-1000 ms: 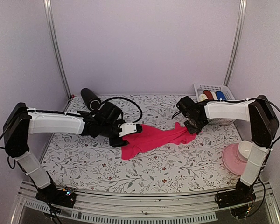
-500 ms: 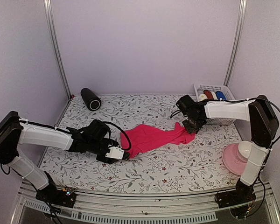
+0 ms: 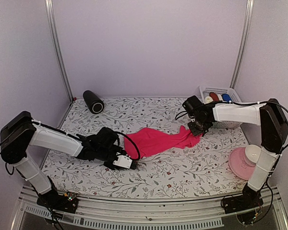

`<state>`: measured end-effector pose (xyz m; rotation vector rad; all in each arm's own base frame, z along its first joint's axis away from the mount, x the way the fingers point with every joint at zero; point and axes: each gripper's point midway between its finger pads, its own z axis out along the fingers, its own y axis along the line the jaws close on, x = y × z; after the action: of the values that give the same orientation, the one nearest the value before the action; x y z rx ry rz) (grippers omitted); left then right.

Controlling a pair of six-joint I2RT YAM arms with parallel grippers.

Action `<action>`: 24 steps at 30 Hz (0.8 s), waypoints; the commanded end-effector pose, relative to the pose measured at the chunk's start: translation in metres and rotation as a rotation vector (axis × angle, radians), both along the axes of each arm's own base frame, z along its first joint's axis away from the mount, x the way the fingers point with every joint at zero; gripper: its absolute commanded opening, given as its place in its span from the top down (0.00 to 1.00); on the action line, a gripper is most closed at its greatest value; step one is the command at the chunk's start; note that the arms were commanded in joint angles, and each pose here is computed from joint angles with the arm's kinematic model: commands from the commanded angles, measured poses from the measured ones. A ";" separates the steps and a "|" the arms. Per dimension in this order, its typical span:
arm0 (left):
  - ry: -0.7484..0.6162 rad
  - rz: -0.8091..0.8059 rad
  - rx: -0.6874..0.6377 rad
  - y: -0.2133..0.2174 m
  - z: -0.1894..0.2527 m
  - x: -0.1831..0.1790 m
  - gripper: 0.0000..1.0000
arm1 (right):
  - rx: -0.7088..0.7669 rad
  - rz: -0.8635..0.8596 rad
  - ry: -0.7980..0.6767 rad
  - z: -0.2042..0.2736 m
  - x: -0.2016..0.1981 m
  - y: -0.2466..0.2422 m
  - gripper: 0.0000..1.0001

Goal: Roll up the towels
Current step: Pick up the towel from the center of the board.

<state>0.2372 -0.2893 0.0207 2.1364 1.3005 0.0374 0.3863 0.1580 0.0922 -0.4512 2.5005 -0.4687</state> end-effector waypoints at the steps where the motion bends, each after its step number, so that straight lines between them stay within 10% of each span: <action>1: -0.021 -0.019 0.041 0.000 -0.013 -0.002 0.59 | 0.039 0.010 -0.042 0.016 0.001 0.002 0.96; 15: -0.028 -0.058 0.099 0.003 -0.031 -0.014 1.00 | 0.062 0.025 -0.055 0.022 0.001 0.005 0.96; 24: -0.054 0.208 -0.158 -0.014 0.045 0.041 1.00 | 0.079 0.141 -0.044 0.023 -0.006 0.028 0.96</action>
<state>0.2445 -0.2977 0.0161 2.0923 1.3260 0.0955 0.3850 0.1669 0.1045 -0.4862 2.4669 -0.3978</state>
